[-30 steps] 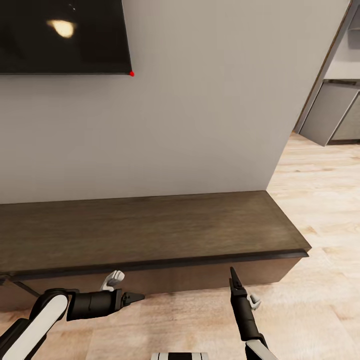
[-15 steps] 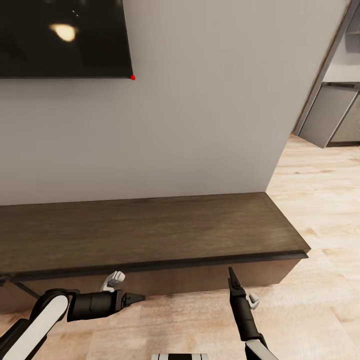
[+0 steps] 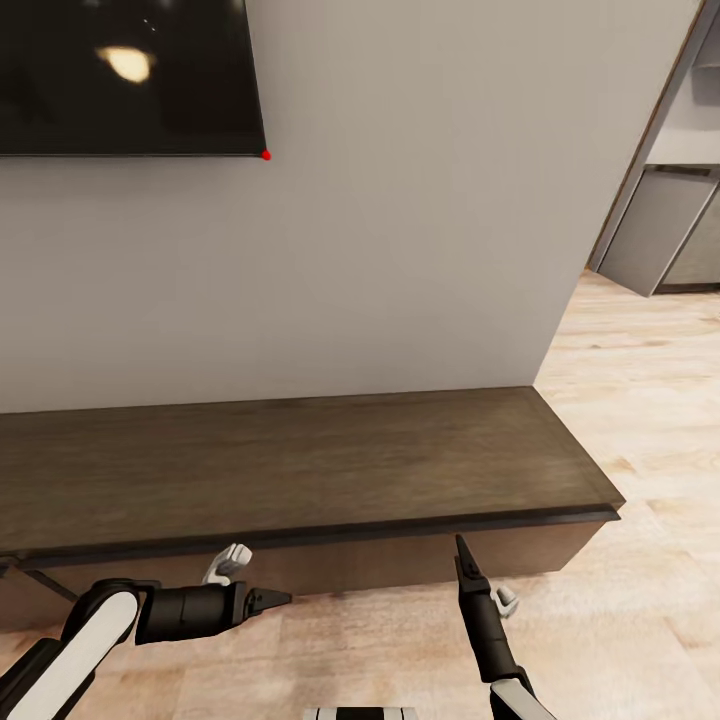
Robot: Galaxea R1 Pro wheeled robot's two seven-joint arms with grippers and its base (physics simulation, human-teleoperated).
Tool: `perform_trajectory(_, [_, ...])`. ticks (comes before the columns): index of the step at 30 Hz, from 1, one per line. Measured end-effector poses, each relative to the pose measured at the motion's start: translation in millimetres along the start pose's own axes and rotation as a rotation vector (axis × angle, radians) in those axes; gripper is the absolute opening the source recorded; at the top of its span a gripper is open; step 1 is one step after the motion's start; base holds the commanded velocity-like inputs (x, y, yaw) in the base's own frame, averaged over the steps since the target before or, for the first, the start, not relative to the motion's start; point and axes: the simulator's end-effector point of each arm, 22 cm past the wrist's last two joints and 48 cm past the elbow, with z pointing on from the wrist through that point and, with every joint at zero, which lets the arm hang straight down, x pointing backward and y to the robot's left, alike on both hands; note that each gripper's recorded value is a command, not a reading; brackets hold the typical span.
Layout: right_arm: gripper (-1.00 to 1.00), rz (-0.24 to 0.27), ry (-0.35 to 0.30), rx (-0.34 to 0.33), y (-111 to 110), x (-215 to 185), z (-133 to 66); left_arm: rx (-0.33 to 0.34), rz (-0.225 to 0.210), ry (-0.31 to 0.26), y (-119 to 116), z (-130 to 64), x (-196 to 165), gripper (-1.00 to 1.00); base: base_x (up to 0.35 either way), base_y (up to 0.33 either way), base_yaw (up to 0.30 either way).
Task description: Place each of the two pumpkins and all three candles from the living room inside a cabinet in the living room (use any cabinet), then make sure every cabinet is closed, and position the cauldron so it is next to a table in the living room.
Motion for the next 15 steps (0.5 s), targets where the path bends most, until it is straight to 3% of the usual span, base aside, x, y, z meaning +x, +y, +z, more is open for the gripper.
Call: perform_trajectory(15, [1.0,0.0,0.0,0.0,-0.1,0.0,0.0,0.0,0.0,0.0,-0.1,0.2,0.0,1.0,0.044,0.006,0.0])
